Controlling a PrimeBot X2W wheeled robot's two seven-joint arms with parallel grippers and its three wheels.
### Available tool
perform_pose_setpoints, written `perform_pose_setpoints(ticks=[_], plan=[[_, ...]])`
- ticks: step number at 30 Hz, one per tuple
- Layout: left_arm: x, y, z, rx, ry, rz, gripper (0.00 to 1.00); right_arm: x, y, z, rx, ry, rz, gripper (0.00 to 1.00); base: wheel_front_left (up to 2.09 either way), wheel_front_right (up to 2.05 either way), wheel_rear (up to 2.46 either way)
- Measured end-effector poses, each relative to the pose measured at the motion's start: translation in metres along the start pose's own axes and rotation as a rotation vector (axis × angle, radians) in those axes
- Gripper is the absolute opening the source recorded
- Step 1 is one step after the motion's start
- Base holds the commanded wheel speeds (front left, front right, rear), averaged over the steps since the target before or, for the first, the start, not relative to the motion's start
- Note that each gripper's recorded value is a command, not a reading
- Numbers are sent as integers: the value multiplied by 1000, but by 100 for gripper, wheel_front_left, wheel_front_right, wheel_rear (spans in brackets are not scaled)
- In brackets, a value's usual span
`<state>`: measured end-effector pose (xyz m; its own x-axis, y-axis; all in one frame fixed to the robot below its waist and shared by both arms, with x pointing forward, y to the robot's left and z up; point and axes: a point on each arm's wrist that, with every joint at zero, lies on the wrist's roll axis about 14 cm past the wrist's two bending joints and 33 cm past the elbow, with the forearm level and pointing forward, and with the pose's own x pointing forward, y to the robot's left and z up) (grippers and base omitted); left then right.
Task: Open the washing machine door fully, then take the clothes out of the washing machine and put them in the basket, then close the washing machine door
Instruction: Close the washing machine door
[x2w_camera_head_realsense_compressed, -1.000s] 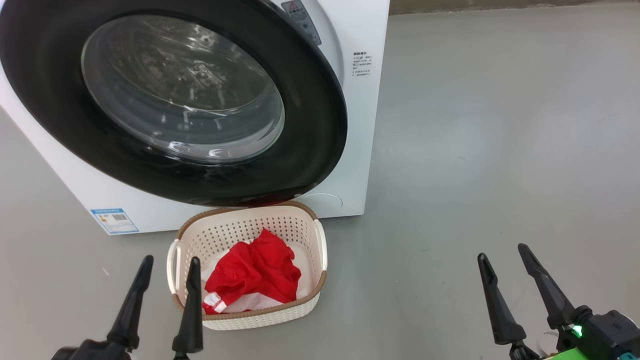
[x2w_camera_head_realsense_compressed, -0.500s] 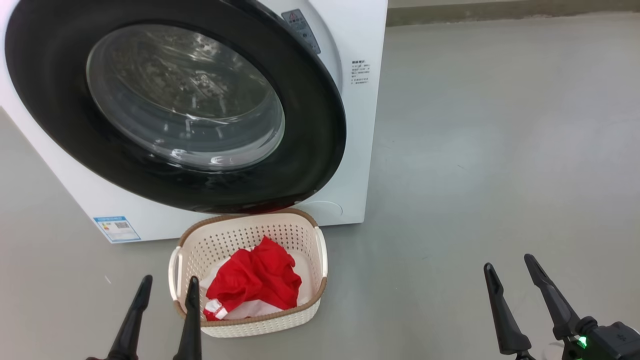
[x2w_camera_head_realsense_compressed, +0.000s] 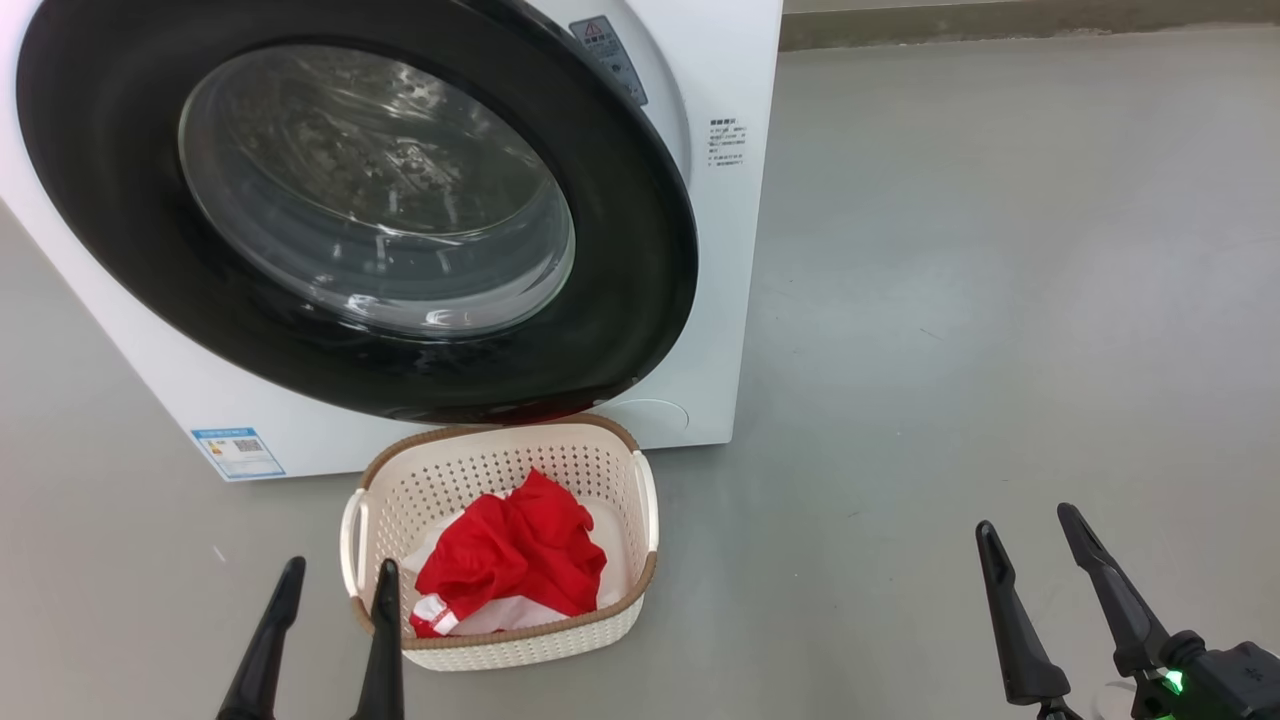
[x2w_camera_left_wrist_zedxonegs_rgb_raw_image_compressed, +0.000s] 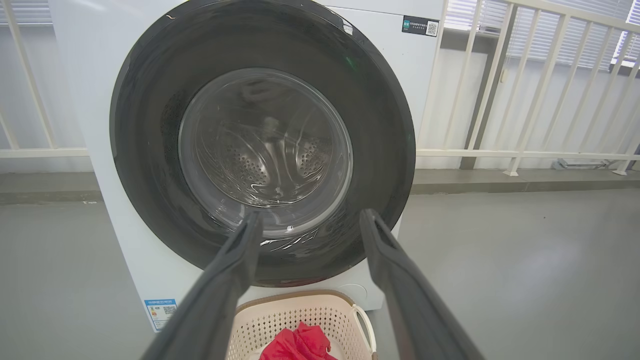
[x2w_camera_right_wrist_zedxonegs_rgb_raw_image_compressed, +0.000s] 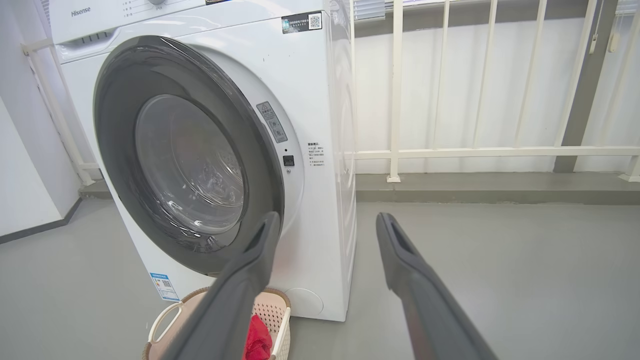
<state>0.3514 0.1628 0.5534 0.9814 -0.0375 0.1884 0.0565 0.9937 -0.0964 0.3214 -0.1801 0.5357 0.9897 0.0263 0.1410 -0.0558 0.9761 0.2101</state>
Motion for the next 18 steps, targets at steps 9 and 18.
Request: perform_pose_setpoints(ticks=[9, 18], plan=[[0, -1, 0, 3, 3, 2, 100, 1, 1, 1, 0, -1, 3, 100, 0, 0, 0], [-2, -2, -1, 5, 9, 2, 100, 2, 2, 0, 0, 3, 6, 100, 0, 0, 0]])
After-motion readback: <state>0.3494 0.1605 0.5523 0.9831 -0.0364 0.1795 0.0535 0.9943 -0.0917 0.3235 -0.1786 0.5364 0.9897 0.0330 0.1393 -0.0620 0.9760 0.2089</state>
